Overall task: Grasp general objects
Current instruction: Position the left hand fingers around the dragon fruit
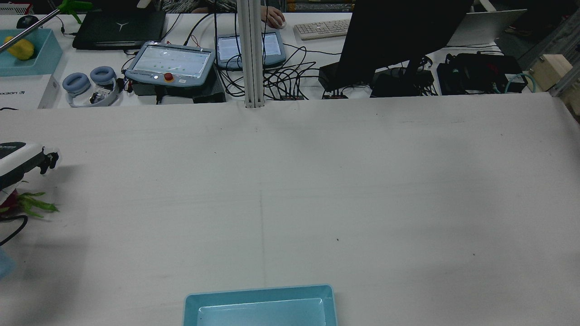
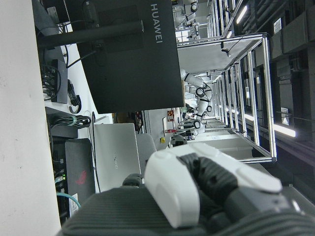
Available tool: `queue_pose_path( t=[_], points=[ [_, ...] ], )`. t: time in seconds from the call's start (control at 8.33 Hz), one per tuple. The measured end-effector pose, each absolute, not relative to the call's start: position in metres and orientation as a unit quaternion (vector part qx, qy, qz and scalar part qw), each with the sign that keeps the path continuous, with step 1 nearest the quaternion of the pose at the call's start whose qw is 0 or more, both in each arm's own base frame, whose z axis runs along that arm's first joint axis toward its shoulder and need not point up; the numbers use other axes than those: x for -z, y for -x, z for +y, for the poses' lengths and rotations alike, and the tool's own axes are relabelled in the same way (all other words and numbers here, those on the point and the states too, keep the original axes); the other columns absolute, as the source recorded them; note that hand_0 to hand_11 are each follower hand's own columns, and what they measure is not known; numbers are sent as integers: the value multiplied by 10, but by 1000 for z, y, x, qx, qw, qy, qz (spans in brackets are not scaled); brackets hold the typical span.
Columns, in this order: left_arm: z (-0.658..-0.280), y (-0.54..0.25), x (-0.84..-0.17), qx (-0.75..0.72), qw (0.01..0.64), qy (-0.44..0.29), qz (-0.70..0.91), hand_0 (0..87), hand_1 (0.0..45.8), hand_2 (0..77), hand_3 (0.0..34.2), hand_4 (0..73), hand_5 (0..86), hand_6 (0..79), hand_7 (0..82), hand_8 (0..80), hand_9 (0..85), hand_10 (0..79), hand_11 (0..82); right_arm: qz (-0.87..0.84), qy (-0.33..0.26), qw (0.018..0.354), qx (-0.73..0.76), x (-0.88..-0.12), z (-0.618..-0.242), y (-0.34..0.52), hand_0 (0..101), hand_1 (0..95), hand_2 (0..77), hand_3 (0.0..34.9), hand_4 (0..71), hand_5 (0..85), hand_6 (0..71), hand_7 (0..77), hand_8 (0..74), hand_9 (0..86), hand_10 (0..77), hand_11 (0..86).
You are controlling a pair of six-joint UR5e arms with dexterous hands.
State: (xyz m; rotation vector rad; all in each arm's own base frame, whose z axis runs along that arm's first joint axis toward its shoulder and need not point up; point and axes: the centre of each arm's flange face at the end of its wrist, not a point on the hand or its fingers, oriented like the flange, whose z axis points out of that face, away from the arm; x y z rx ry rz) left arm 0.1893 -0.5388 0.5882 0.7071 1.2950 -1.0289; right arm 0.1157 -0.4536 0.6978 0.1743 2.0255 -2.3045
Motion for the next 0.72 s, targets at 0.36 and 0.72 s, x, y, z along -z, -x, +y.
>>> queue_pose_path(
  t=[0.36, 0.72],
  points=[
    [-532, -160, -549, 441, 625, -324, 557, 803, 5, 5, 0, 76, 704, 289, 382, 262, 82, 16, 153, 659, -56, 35, 749, -697, -454, -116, 0, 949, 774, 0, 0, 0, 0, 0, 0, 5, 0, 0],
    [-522, -136, -560, 424, 623, -358, 552, 803, 5, 5, 0, 76, 704, 0, 87, 16, 11, 11, 16, 660, -56, 35, 749, -697, -454, -116, 0, 949, 774, 0, 0, 0, 0, 0, 0, 5, 0, 5]
  ],
)
